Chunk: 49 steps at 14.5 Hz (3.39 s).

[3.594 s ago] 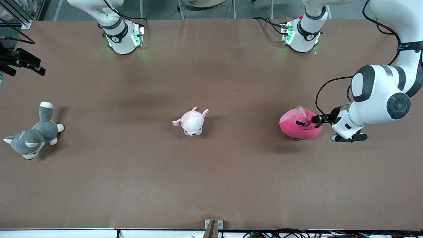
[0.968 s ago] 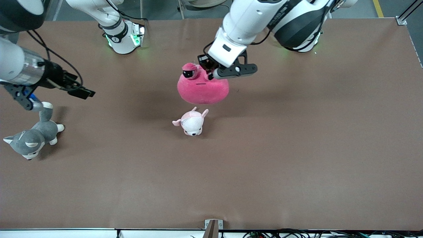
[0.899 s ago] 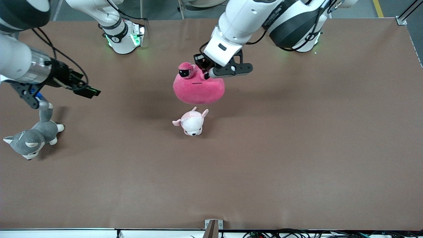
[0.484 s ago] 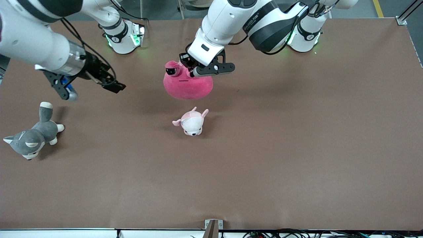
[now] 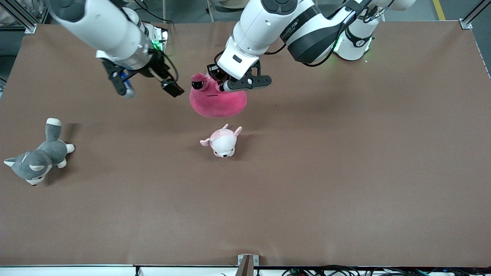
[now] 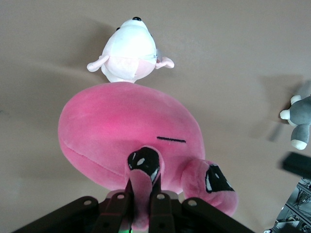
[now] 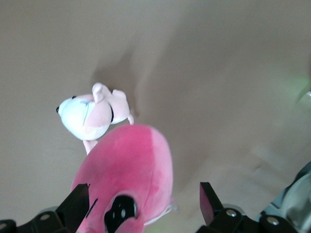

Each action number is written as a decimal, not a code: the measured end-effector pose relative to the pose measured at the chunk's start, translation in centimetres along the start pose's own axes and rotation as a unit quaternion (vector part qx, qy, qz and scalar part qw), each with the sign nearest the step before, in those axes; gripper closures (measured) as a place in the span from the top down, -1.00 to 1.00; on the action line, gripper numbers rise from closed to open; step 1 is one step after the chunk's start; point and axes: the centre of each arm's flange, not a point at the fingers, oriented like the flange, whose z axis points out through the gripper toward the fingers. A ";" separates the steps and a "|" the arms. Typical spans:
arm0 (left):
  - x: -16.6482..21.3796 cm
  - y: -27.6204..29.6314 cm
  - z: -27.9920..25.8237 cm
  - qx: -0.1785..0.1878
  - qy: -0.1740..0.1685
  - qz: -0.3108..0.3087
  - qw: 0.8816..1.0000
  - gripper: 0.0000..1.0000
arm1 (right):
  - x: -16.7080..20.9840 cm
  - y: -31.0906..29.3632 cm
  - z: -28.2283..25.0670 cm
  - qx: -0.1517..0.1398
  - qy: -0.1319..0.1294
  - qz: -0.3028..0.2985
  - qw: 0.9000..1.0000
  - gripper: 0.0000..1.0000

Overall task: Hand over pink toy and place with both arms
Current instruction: 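Hold the plush with the left gripper while the right gripper grasps it, then open the left gripper and withdraw while the right gripper carries the plush, then lower the pink plush beside the grey cat and open the right gripper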

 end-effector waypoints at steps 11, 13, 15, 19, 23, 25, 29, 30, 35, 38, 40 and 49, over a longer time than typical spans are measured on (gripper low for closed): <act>0.0 0.0 -0.1 -0.001 0.000 0.000 1.000 -0.74 | -3.6 -0.5 2.1 0.023 0.001 0.024 0.999 -0.06; 0.0 0.0 -0.1 -0.001 0.000 0.000 1.000 -0.74 | -3.5 -0.5 2.2 0.022 0.001 0.025 0.999 -0.51; 0.0 0.0 -0.1 -0.001 0.000 0.000 1.000 -0.74 | -3.3 -0.5 2.2 0.023 0.001 0.028 0.999 -0.77; 0.0 0.2 -0.6 -0.005 0.002 0.001 1.000 -0.34 | -3.0 -0.6 2.1 0.025 0.001 0.030 0.999 -0.77; 0.8 -0.1 -4.4 -0.020 0.022 -0.005 1.000 0.48 | -1.5 -0.7 1.8 0.026 0.002 0.017 1.000 -0.77; 2.6 -1.9 -7.7 -0.004 0.036 0.000 0.999 0.83 | 2.1 -0.5 1.1 0.019 0.002 -0.007 1.000 -0.77; 5.4 -7.9 -17.4 0.046 0.067 0.072 0.994 1.00 | 14.7 1.6 -1.2 0.012 -0.005 -0.047 0.999 -0.77; 5.8 -9.9 -19.8 0.061 0.072 0.085 0.992 1.00 | 17.9 2.6 -1.2 0.011 -0.008 -0.054 0.998 -0.77; 11.3 -21.4 -28.8 0.122 0.068 0.125 0.982 1.00 | 32.7 7.6 4.1 0.013 -0.021 -0.091 0.996 -0.81; 14.9 -28.0 -32.4 0.130 0.068 0.140 0.979 1.00 | 36.1 9.9 9.9 0.017 -0.021 -0.091 0.996 -0.81; 16.6 -31.3 -33.7 0.132 0.067 0.145 0.978 1.00 | 36.1 10.4 12.9 0.024 -0.029 -0.093 0.995 -0.81; 15.9 -34.8 -32.6 0.188 0.087 0.160 0.965 1.00 | 37.1 9.5 14.8 0.029 -0.010 -0.199 0.979 0.30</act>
